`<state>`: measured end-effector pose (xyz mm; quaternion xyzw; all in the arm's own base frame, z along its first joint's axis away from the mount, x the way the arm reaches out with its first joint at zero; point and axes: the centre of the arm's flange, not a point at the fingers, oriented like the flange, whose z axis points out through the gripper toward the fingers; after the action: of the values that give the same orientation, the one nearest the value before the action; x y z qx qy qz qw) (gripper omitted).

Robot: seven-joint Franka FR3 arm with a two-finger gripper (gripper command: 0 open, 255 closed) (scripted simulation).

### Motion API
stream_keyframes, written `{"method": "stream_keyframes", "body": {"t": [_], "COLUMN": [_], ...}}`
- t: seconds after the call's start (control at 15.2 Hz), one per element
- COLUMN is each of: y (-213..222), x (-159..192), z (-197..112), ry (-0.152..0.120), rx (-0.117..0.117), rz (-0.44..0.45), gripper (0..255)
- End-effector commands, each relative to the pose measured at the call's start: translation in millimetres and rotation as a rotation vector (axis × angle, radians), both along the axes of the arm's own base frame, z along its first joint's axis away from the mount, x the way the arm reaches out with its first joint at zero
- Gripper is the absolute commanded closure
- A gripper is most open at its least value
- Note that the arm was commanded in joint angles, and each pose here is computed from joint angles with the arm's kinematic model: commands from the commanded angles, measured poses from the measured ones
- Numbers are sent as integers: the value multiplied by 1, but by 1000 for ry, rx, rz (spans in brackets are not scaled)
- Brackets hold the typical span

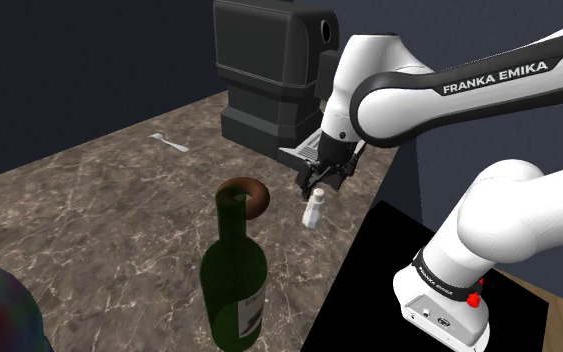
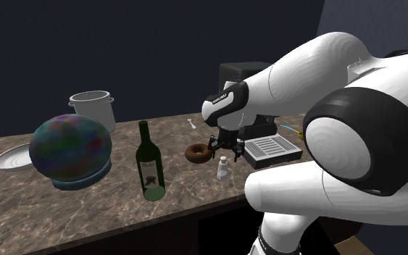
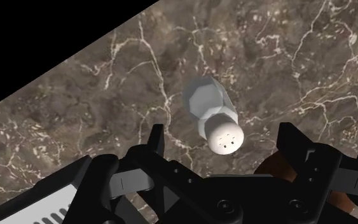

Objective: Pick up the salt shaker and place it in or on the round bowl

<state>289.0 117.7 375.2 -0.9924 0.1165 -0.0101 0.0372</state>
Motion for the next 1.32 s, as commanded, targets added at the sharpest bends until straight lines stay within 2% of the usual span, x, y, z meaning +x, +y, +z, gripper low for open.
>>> {"method": "stream_keyframes", "body": {"t": [0.0, 0.53, 0.59, 1.25], "y": [1, 2, 2, 2], "x": [0, 0, 0, 0], "z": [-10, -13, -13, -7], "ry": [-1, -1, -1, -1], "rx": [0, 0, 0, 0], "rz": [-1, -1, -1, -1], "gripper": [0, 0, 255, 255]}}
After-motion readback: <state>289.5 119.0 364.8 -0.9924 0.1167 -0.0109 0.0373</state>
